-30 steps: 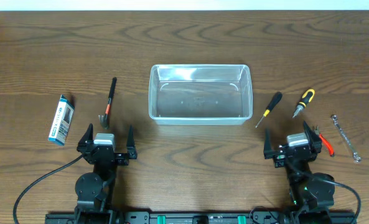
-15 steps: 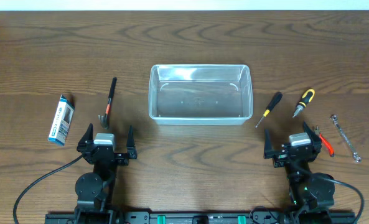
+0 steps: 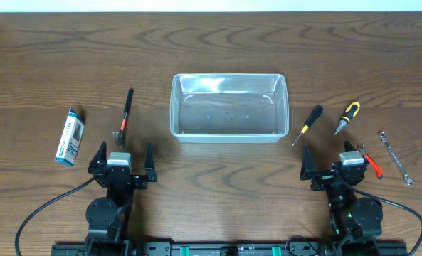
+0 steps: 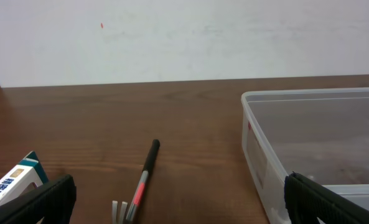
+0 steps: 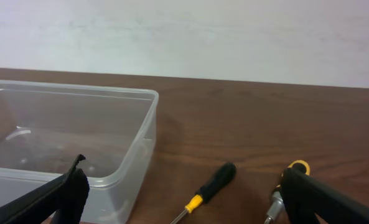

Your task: Pack container

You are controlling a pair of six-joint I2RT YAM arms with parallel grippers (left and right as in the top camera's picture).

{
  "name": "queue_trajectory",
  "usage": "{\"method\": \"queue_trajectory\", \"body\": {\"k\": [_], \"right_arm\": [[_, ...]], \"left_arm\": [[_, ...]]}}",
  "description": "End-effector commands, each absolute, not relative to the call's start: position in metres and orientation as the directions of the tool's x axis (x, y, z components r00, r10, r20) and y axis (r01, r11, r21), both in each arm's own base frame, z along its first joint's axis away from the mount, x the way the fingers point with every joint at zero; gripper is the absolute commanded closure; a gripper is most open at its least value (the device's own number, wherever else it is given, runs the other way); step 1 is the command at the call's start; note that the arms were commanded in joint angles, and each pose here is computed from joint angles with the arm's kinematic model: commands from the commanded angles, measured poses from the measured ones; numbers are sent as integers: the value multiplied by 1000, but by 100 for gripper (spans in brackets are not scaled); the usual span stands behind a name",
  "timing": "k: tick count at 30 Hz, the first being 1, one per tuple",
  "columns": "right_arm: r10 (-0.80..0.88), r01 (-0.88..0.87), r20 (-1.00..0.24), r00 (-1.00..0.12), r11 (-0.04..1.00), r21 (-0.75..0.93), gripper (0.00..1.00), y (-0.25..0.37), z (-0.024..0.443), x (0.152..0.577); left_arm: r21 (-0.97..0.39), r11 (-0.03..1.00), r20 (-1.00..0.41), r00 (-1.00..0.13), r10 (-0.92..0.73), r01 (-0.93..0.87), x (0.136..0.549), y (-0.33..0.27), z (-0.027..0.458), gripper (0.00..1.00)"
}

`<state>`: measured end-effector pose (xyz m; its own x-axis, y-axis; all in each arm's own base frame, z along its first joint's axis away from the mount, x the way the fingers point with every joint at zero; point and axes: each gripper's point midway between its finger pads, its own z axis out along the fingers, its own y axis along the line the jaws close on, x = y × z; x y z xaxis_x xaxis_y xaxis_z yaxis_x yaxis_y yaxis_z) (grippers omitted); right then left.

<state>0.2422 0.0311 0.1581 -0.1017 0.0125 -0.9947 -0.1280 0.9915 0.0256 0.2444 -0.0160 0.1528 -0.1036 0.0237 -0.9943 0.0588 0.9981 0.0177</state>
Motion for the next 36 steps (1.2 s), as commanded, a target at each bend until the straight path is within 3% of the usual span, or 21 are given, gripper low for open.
{"method": "queue_trajectory", "body": {"k": [1,8,14,19,29,36], "right_arm": [[44,-116,-993,-106,992,57,1,29,156,243],[97,-3,-987,-131,995,98,1,11,157,245],[37,76,-983,-179,997,24,1,-2,185,257],[19,101,-959,-284,995,-11,1,-7,210,288],[21,119,-780,-626,991,-69,1,-15,221,375],[29,80,-713,-701,996,-38,1,-4,200,405]], "left_arm": [[15,999,-988,-156,22,44,244,-13,136,2],[15,999,-988,-156,22,44,244,-13,136,2],[15,999,-988,-156,22,44,244,-13,136,2],[15,999,-988,-156,22,44,244,-13,136,2],[15,999,-988,-156,22,44,244,-13,136,2],[15,999,-988,-156,22,44,244,-13,136,1]]}}
